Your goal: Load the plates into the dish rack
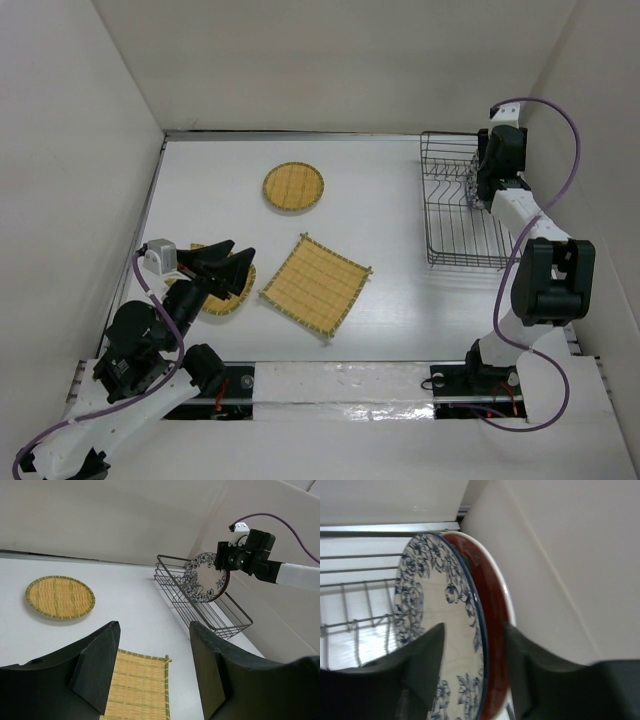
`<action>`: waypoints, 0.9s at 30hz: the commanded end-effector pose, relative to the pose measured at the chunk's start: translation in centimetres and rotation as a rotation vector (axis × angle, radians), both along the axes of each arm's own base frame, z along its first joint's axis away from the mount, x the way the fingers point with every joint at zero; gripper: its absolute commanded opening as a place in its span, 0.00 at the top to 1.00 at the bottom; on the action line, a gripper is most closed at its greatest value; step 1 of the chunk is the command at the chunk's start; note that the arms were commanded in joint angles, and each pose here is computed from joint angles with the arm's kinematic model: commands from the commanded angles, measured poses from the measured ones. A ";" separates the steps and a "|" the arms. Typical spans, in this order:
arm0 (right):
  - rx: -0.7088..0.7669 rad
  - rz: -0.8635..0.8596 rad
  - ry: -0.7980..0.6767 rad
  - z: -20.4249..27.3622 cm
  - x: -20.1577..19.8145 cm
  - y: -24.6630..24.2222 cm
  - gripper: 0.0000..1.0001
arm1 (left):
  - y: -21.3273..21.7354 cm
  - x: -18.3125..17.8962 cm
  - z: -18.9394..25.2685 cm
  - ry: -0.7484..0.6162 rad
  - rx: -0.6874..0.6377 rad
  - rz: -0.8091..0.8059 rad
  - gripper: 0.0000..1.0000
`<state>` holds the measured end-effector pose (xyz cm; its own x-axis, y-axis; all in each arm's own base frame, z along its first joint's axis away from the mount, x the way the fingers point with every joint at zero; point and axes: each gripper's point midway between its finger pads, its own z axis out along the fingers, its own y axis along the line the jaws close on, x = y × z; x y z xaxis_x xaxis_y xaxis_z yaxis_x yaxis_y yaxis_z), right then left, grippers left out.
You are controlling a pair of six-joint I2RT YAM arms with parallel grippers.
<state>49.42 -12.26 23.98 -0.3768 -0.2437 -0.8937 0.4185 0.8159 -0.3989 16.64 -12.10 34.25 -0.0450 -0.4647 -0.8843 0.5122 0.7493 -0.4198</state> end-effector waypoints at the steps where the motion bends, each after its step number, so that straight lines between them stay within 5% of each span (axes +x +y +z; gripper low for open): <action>1: 0.058 -0.030 -0.202 5.3 -0.5 -0.5 0.39 | 0.1 0.0 1.7 -0.036 -0.026 0.006 0.45; 6: 0.105 -0.036 -0.346 9.8 -1.3 0.1 0.31 | 0.1 0.2 1.4 -0.029 -0.019 0.010 0.45; 13: 0.248 0.134 -0.511 14.7 -2.6 8.8 0.28 | 0.1 0.6 1.0 -0.016 -0.007 0.029 0.45; 17: 0.393 0.379 -0.462 13.0 -3.2 18.5 0.68 | 0.2 1.0 0.5 -0.005 0.008 0.048 0.51; 18: 0.440 0.486 -0.412 11.9 -3.7 22.6 0.97 | 0.1 1.1 0.4 -0.003 0.014 0.049 0.53; 24: 0.691 0.757 -0.161 2.7 -5.8 35.9 1.00 | 0.4 1.6 0.1 0.001 0.028 0.080 1.00; 27: 0.780 0.758 -0.111 -0.7 -6.0 40.1 0.97 | 0.3 1.8 0.0 0.000 0.038 0.086 1.00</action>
<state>43.91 24.14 25.23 -0.2085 0.1592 -0.9650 -0.2650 0.9406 0.2124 17.93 -11.93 33.32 -0.0422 -0.4246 -0.9044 0.4547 0.7978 -0.3958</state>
